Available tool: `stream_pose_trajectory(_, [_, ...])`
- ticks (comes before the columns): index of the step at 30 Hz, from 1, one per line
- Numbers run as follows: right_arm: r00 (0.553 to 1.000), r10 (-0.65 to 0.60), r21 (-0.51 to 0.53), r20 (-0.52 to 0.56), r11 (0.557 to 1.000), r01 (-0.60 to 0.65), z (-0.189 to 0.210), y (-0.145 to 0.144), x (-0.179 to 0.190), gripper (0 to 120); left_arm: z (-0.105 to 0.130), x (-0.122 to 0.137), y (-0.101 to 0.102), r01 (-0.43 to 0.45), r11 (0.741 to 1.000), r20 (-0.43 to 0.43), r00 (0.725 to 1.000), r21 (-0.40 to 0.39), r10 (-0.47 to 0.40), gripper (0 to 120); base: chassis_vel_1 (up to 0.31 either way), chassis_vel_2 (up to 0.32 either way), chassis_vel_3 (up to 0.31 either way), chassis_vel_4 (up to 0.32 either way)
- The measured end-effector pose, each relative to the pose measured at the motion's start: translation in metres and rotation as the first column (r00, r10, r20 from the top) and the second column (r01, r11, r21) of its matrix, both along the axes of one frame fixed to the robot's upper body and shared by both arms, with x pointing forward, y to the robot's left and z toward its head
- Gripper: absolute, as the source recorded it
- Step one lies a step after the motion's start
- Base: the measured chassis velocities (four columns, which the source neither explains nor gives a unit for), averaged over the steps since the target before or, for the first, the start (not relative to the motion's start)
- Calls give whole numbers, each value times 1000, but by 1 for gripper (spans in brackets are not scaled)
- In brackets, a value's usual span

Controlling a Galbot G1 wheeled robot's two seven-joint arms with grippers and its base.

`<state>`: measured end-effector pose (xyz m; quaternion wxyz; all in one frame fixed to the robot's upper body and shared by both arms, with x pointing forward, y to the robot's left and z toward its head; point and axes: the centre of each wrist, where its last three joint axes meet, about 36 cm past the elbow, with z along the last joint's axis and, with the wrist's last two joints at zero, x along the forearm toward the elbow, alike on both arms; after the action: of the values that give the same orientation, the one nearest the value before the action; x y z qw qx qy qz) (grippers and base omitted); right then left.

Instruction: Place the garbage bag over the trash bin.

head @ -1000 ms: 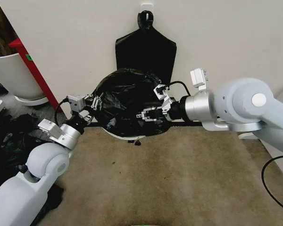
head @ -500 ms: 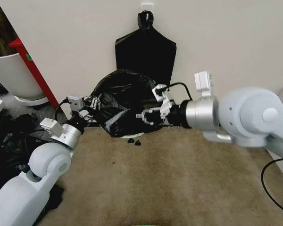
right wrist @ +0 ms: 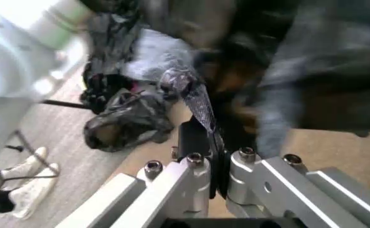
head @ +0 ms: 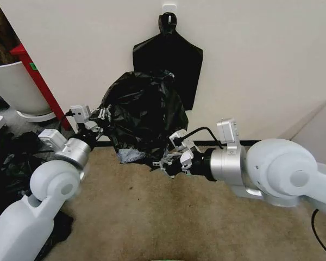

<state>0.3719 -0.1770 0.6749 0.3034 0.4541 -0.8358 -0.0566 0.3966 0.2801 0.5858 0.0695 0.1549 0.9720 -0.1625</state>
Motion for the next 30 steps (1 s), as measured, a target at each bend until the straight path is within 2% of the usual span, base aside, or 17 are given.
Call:
stream_pose_trajectory(7, [1000,-28,-29,9,999,29,-12,-14,1,0,5,2,5,47,998,-40,998,-48,-49,4,0,0,0,0])
stream_pose_trajectory(11, [999,-34,-49,26,998,35,-16,-25,-2,0,12,11,9,38,992,-87,995,-123,-49,4,0,0,0,0])
stream_pose_trajectory(16, [998,-41,-49,50,998,44,-18,-26,-2,0,17,12,8,42,983,-129,989,-180,-66,4,0,0,0,0])
stream_pose_trajectory(25, [995,-25,-13,96,1000,26,-29,-20,-3,0,17,9,6,35,978,-168,983,-206,-70,4,0,0,0,0])
stream_pose_trajectory(30, [989,47,6,139,999,-48,-34,-10,-11,0,13,12,5,10,980,-186,981,-197,-47,4,0,0,0,0])
